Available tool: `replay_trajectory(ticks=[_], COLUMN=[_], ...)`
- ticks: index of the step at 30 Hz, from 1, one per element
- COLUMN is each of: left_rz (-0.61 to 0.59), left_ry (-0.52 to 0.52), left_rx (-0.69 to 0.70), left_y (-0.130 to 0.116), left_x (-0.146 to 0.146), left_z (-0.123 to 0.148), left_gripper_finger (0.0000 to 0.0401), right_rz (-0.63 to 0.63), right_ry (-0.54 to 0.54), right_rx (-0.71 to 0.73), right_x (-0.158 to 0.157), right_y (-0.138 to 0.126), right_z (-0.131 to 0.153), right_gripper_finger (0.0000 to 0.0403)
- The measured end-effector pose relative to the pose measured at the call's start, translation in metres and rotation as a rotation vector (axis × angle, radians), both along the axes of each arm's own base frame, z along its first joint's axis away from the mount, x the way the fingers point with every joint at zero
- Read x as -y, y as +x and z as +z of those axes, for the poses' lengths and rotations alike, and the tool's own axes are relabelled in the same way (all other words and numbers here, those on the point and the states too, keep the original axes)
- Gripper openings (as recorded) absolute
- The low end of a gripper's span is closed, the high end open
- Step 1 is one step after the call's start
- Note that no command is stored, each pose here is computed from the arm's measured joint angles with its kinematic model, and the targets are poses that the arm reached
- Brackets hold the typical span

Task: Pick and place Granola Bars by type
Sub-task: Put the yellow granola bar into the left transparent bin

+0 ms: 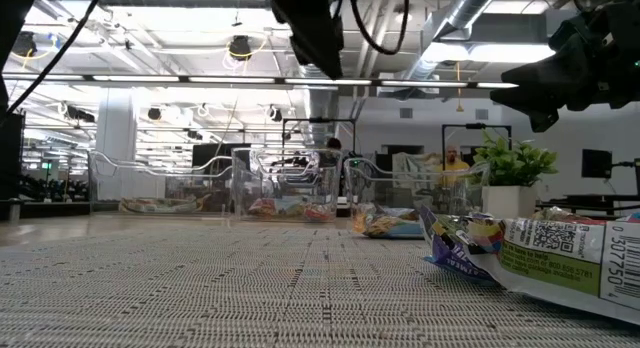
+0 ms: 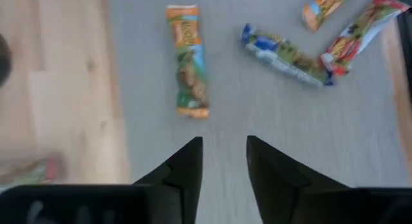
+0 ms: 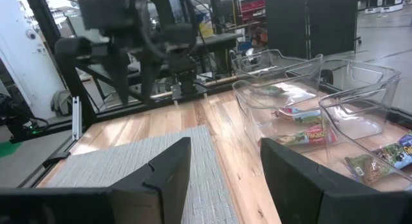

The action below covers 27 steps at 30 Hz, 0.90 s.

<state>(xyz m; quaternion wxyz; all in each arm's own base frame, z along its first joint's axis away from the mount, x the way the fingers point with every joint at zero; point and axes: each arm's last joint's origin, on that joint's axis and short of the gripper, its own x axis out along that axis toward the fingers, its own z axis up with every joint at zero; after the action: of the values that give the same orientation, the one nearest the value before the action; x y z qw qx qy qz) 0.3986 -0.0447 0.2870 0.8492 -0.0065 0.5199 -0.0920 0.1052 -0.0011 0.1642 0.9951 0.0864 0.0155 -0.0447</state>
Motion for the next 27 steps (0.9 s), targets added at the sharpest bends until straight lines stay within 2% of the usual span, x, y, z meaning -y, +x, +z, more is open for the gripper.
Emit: replay_trajectory(ticks=[7, 13, 19, 27], left_rz=[0.022, 0.039, 0.025, 0.010], left_ry=[-0.024, 0.014, 0.054, 0.066], left_rx=[0.056, 0.135, 0.152, 0.142], left_y=[0.005, 0.008, 0.019, 0.057], left_x=[0.007, 0.005, 0.006, 0.008], left_z=[-0.034, -0.057, -0.072, -0.093], left_gripper_finger=[0.0185, 0.0224, 0.0233, 0.0233], right_rz=[0.000, 0.000, 0.000, -0.001], right_ry=[0.000, 0.000, 0.000, 0.000], right_rx=[0.000, 0.000, 0.001, 0.000], right_x=[0.000, 0.000, 0.000, 0.000], right_y=[0.000, 0.000, 0.000, 0.000], right_z=[0.000, 0.000, 0.000, 0.000], right_gripper_finger=[0.0183, 0.0180, 0.0182, 0.0180])
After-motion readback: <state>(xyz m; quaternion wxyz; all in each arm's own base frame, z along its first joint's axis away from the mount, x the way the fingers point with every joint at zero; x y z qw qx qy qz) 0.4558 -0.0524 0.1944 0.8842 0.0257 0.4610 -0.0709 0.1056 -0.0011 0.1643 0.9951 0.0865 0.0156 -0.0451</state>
